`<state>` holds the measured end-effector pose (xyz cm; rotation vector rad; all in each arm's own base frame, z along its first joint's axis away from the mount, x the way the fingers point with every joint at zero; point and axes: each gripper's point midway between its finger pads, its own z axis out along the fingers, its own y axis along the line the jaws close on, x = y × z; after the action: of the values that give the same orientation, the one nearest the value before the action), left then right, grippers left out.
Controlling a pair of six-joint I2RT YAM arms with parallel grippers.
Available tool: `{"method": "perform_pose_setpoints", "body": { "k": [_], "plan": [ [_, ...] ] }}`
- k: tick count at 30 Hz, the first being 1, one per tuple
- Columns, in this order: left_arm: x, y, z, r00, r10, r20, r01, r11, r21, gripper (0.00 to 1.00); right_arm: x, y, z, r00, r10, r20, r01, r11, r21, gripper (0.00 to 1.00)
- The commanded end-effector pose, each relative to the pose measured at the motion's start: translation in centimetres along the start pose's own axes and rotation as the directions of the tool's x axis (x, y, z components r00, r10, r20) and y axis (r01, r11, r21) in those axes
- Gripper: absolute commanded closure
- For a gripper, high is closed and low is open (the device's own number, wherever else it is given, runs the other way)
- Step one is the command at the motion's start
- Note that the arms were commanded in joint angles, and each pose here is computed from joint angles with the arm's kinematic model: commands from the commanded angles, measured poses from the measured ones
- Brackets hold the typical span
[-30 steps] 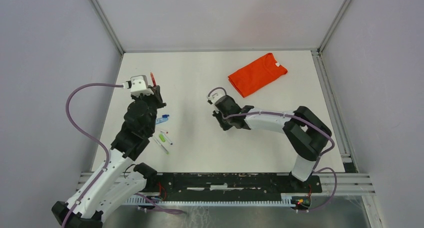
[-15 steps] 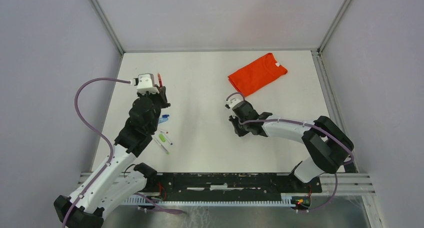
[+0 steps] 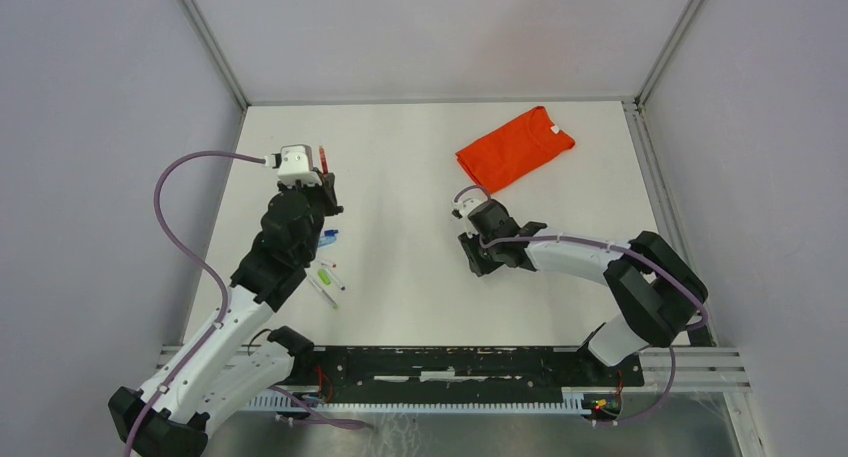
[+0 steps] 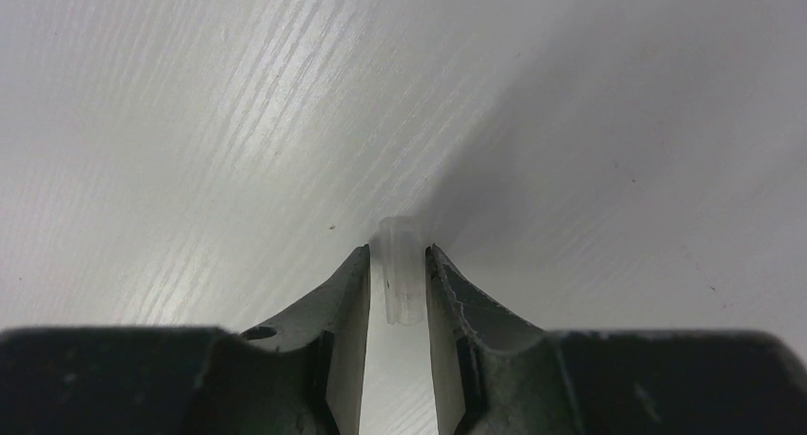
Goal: Insert the pens into the pen caps
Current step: Move the pen cap to the center of the board, then pick up the pen cap from the pen.
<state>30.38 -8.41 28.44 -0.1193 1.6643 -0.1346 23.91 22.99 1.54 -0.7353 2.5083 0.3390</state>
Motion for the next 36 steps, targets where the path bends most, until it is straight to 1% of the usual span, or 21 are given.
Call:
{"method": "perform_pose_setpoints", "body": {
  "k": [1,14,23,28,36],
  "plan": [
    [-2.4,-0.5,-0.1,0.997,-0.065,0.049,0.064,0.998,0.013,0.97,1.3,-0.2,-0.1,0.996,-0.017,-0.091,0.017,1.0,0.003,0.67],
    [-2.3,-0.4,0.1,0.997,-0.061,0.039,0.06,0.998,0.005,0.97,3.2,-2.2,0.1,0.967,-0.065,-0.247,0.089,0.992,0.087,0.65],
    [-2.4,-0.3,0.1,0.997,-0.063,0.038,0.063,0.998,-0.001,0.97,4.9,-2.7,0.1,0.946,-0.07,-0.317,0.109,0.988,0.107,0.64],
    [-2.3,-0.2,0.2,0.997,-0.062,0.034,0.063,0.998,-0.009,0.97,5.8,-2.6,0.3,0.933,-0.083,-0.35,0.123,0.988,0.094,0.64],
    [-2.2,-0.1,0.3,0.998,-0.064,0.03,0.064,0.998,-0.012,0.97,6.9,-1.7,0.2,0.923,-0.091,-0.373,0.113,0.993,0.038,0.67]
  ]
}}
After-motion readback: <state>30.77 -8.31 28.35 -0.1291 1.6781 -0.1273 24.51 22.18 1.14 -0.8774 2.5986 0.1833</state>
